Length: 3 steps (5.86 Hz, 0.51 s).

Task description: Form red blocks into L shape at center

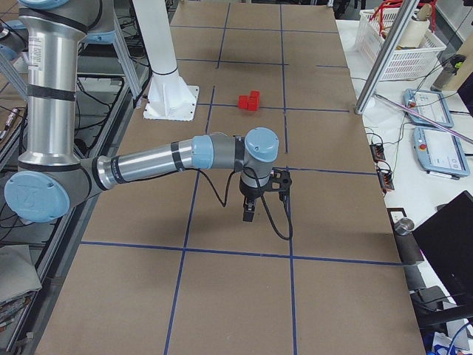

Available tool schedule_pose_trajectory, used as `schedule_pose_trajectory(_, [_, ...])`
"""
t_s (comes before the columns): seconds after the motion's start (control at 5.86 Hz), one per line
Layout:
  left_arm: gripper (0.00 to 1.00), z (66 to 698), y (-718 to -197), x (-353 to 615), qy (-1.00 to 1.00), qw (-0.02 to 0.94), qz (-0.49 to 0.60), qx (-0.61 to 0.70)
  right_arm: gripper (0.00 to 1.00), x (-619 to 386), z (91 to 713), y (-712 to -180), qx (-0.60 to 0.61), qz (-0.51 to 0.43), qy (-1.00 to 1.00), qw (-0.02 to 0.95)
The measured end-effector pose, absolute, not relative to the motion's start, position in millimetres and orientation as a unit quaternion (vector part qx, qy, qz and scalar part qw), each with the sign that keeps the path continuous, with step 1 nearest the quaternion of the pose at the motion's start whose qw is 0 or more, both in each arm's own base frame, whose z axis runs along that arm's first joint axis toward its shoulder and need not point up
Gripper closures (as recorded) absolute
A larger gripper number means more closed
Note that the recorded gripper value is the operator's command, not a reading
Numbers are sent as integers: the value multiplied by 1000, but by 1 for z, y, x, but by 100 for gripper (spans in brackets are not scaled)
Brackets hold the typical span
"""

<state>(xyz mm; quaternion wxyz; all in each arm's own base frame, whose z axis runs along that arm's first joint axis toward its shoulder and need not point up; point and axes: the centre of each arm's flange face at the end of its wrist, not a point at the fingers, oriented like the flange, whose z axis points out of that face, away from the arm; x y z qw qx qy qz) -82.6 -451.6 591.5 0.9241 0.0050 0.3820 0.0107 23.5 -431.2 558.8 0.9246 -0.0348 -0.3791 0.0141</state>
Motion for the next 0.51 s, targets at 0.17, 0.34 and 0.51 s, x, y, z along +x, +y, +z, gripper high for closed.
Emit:
schedule_pose_trajectory(0.17, [0, 601, -448, -81, 382, 924, 3, -7, 0, 24, 565, -427, -30, 13, -380, 925])
schedule_pose_trajectory(0.34, [0, 608, -443, -78, 382, 924, 3, -14, 0, 24, 568, -426, -30, 14, -380, 924])
schedule_pose_trajectory(0.51, [0, 608, -442, -75, 381, 924, 5, -16, 0, 24, 569, -426, -31, 15, -380, 924])
